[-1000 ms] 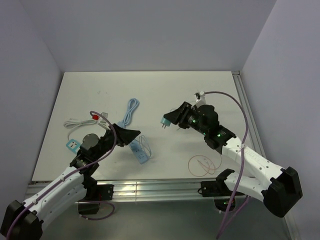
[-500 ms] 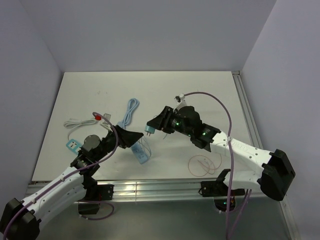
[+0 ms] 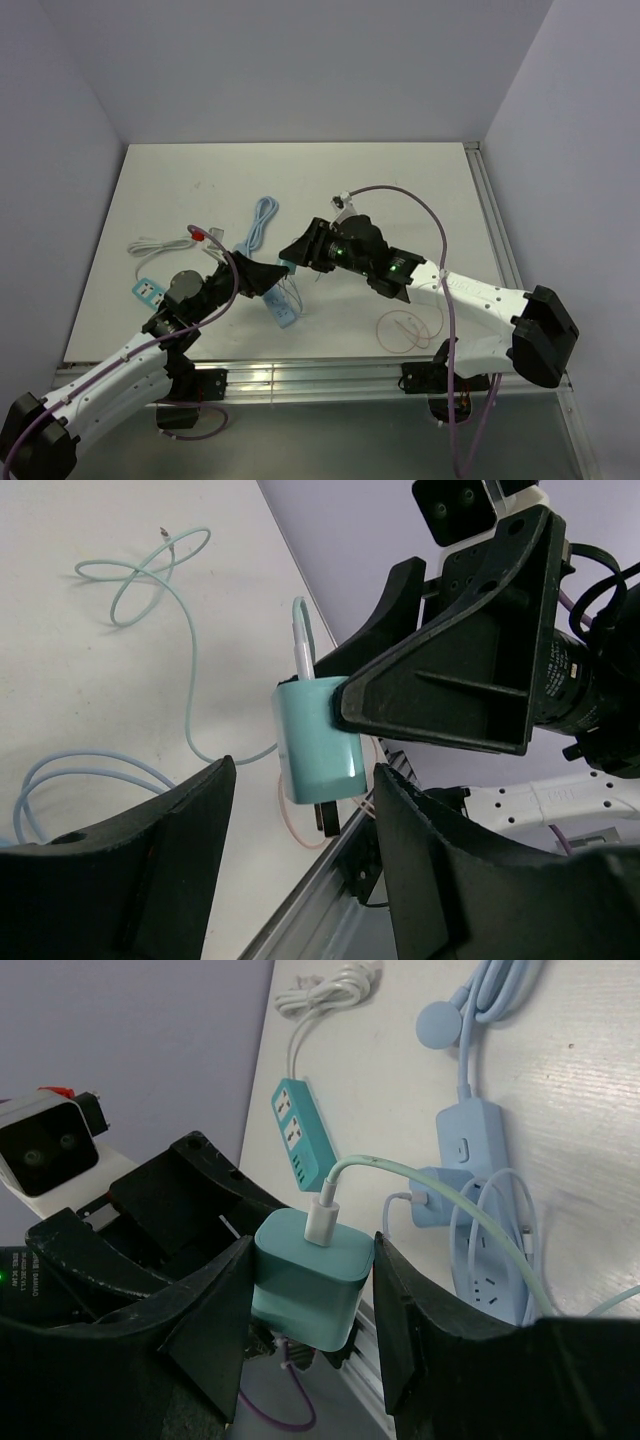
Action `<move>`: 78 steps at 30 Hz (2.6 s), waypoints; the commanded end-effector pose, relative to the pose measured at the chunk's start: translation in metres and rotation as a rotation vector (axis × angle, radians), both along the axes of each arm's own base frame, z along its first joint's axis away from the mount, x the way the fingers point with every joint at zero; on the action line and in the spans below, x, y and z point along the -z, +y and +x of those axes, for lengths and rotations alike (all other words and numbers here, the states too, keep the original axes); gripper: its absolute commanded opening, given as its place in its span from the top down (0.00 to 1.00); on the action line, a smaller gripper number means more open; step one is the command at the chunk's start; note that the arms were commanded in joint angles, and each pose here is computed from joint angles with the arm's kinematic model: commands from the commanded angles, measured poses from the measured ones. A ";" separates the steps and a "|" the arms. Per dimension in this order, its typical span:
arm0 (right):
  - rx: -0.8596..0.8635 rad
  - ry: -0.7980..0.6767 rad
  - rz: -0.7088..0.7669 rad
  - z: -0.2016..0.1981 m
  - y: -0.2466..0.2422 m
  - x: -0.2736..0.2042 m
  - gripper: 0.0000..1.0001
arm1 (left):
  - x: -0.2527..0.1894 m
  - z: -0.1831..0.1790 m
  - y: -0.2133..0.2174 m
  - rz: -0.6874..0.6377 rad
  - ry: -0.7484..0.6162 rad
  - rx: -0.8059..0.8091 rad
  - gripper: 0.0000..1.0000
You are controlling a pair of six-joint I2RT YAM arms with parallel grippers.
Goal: Insert the plug
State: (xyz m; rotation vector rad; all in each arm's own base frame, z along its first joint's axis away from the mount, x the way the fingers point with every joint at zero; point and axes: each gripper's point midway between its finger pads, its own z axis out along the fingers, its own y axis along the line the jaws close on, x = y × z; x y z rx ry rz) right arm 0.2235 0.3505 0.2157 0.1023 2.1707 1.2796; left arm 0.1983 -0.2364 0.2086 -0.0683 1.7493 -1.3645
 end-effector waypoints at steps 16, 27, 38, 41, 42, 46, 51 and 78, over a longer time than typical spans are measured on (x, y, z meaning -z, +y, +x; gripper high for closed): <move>-0.123 -0.151 0.033 -0.013 0.019 -0.041 0.42 | -0.005 0.008 0.007 0.031 -0.008 -0.060 1.00; -0.398 -0.360 -0.005 -0.059 -0.006 -0.047 0.40 | -0.019 -0.016 0.002 0.020 -0.108 0.058 1.00; -0.473 -0.351 -0.019 -0.077 -0.016 -0.038 0.48 | -0.034 -0.034 -0.012 -0.051 -0.137 0.190 1.00; -0.491 -0.350 -0.013 -0.082 -0.017 -0.035 0.48 | -0.040 -0.041 -0.013 -0.074 -0.156 0.219 1.00; -0.492 -0.345 -0.026 -0.082 -0.018 -0.032 0.48 | -0.043 -0.042 -0.013 -0.082 -0.168 0.225 1.00; -0.495 -0.349 -0.034 -0.082 -0.019 -0.030 0.48 | -0.051 -0.048 -0.013 -0.087 -0.196 0.255 1.00; -0.486 -0.365 -0.036 -0.081 -0.021 -0.032 0.48 | -0.059 -0.055 -0.013 -0.100 -0.213 0.279 1.00; -0.439 -0.321 0.045 -0.058 -0.033 -0.037 0.41 | -0.050 -0.058 -0.016 -0.092 -0.213 0.309 0.99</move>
